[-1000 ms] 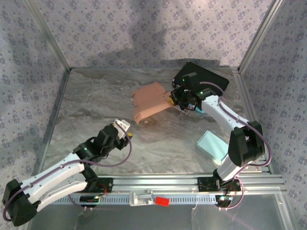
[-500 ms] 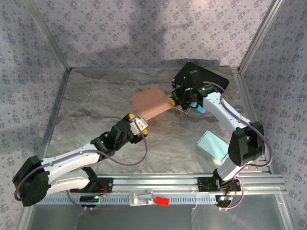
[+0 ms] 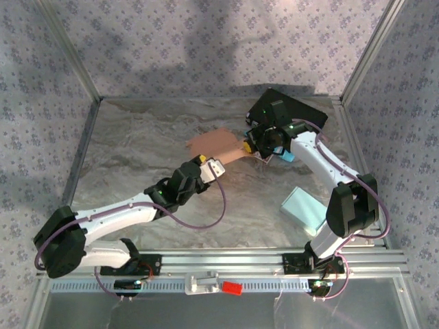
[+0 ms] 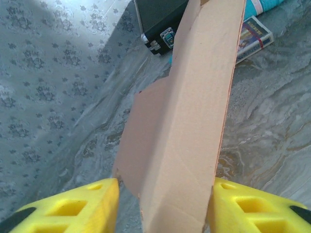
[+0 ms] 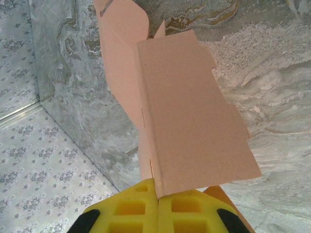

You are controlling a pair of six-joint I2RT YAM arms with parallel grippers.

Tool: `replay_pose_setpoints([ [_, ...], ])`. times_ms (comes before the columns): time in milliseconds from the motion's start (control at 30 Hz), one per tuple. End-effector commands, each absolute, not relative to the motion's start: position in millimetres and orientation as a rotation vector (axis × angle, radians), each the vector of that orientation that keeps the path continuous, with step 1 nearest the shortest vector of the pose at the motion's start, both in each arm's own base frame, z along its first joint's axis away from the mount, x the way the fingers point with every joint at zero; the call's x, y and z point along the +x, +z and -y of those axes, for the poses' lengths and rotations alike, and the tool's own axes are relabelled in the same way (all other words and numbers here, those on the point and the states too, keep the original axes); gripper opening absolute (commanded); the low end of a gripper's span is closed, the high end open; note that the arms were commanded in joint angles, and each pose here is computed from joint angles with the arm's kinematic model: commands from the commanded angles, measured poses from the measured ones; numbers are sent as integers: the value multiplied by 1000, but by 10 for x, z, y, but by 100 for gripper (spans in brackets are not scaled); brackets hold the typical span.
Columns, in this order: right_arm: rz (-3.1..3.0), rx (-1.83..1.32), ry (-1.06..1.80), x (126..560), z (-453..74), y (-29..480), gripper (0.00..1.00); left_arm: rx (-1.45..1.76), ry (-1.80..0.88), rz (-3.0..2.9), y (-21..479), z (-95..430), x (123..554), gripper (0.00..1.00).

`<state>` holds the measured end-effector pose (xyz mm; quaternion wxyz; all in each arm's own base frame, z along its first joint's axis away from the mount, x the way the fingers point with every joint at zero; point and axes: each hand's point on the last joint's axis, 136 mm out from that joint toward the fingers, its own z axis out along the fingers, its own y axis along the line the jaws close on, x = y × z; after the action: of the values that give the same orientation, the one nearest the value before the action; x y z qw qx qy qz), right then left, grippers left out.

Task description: Fold the paper box

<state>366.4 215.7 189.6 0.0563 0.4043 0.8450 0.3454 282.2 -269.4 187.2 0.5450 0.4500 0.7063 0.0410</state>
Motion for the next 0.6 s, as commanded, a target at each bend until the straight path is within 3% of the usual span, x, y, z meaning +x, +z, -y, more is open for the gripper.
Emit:
replay_pose_setpoints([
  [0, -2554, 1283, 1062, 3672, -2116, 1972, 0, 1112, 75, -1650, 1993, 2729, 2767, 44],
  [100, -2545, 1288, 1066, 3705, -2094, 2008, 0, 1150, 62, -1645, 2002, 2732, 2716, 32],
  [200, -2535, 1280, 1090, 3741, -2095, 2076, 0, 1164, 66, -1646, 2013, 2726, 2705, 4],
  [433, -2505, 1234, 1147, 3847, -2073, 2300, 0, 1187, 29, -1648, 2113, 2798, 2687, 0],
  [567, -2422, 1129, 1172, 3919, -1971, 2651, 33, 1141, 1, -1725, 2242, 2793, 2751, 0],
])
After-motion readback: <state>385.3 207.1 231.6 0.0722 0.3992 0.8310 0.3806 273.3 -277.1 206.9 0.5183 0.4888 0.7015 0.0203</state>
